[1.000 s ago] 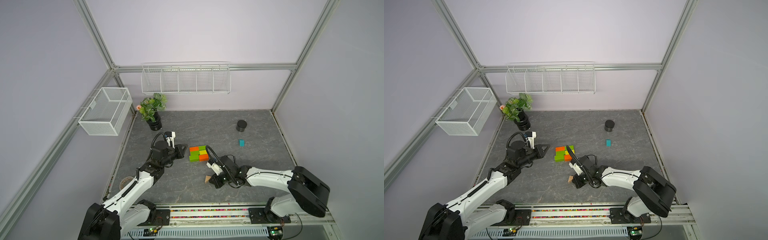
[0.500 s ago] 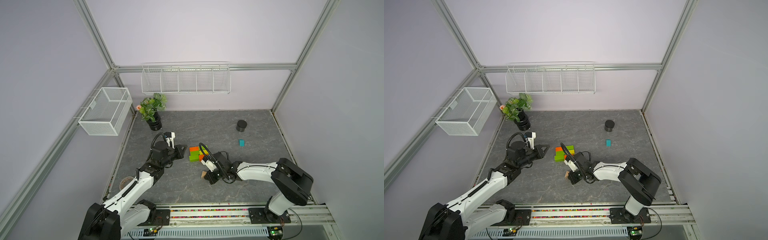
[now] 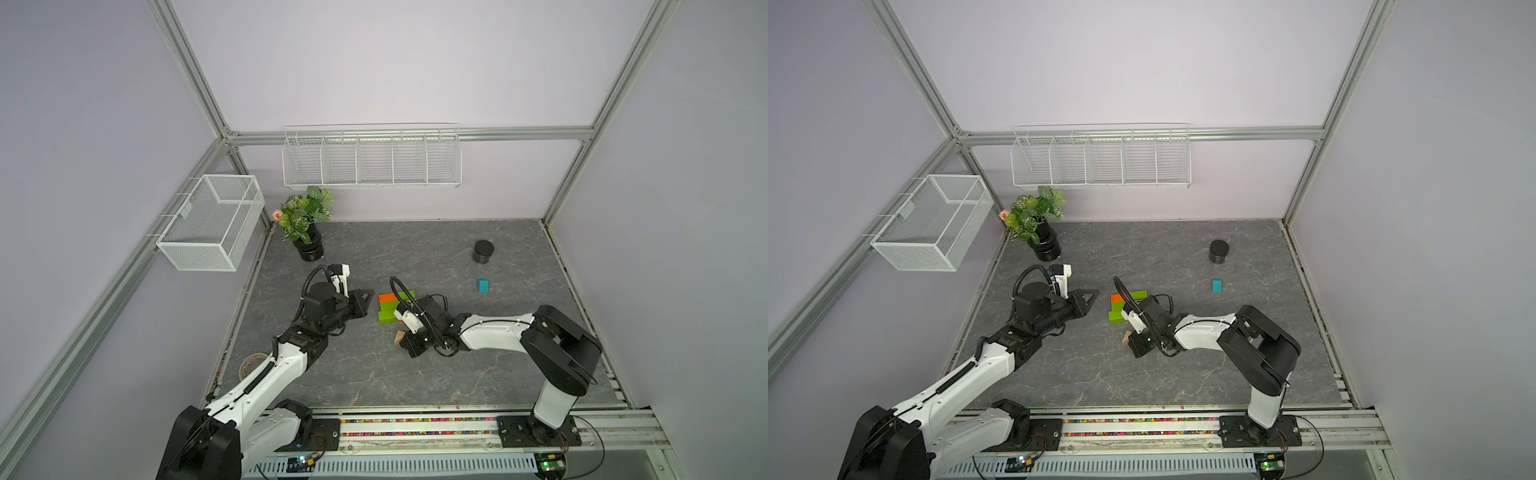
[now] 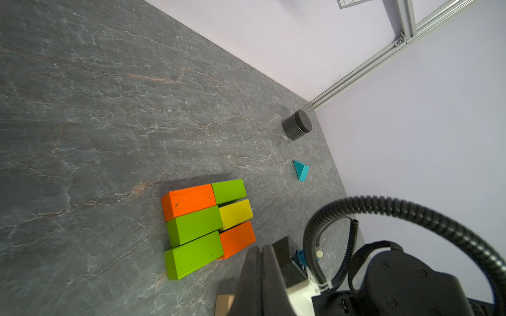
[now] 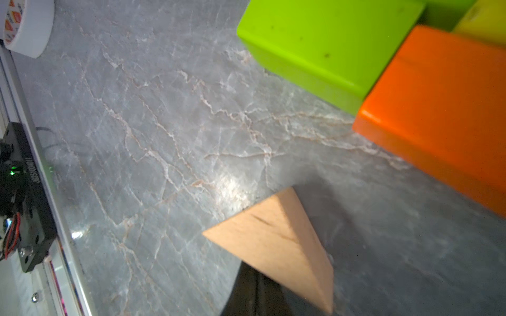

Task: Assemble a piece of candy with building blocks
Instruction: Assemble the building block at the center of the board.

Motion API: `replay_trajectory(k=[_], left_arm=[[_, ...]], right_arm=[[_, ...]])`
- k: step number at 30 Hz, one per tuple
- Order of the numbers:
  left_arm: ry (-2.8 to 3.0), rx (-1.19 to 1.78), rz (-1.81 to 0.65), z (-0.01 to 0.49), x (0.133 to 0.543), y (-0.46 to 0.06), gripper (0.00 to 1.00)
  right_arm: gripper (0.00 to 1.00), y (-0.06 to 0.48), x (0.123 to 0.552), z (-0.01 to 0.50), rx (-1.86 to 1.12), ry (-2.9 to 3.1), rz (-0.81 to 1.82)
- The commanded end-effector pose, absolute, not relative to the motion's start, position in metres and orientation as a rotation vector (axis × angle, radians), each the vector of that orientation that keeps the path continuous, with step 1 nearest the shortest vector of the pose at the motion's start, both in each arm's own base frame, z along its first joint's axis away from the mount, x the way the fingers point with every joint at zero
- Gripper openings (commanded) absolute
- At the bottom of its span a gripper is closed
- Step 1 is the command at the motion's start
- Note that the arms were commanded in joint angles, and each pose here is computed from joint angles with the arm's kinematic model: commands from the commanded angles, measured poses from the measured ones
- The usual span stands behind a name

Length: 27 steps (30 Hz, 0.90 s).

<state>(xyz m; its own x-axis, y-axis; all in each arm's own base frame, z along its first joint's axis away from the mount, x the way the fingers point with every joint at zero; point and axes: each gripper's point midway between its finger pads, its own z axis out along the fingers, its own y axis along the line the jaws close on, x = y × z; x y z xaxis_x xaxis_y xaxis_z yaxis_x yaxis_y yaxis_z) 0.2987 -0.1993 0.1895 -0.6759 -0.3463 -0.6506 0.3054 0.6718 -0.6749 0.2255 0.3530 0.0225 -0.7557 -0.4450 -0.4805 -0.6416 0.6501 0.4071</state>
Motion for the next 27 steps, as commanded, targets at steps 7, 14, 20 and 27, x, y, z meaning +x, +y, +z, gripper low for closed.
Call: replay_trajectory(k=[7, 14, 20, 27], left_arm=[[2.093, -0.058, -1.014, 0.179, 0.299, -0.195, 0.03], [2.098, -0.059, -1.012, 0.177, 0.298, -0.195, 0.03], [2.104, -0.062, -1.011, 0.175, 0.299, -0.195, 0.03], [2.112, -0.064, -1.014, 0.172, 0.299, -0.196, 0.03]], right_arm=[[0.07, 0.36, 0.248, 0.025, -0.81, 2.491, 0.793], [0.07, 0.362, 0.254, 0.026, -0.769, 2.481, 0.794], [0.07, 0.368, 0.258, 0.029, -0.732, 2.467, 0.829], [0.07, 0.371, 0.26, 0.027, -0.703, 2.465, 0.848]])
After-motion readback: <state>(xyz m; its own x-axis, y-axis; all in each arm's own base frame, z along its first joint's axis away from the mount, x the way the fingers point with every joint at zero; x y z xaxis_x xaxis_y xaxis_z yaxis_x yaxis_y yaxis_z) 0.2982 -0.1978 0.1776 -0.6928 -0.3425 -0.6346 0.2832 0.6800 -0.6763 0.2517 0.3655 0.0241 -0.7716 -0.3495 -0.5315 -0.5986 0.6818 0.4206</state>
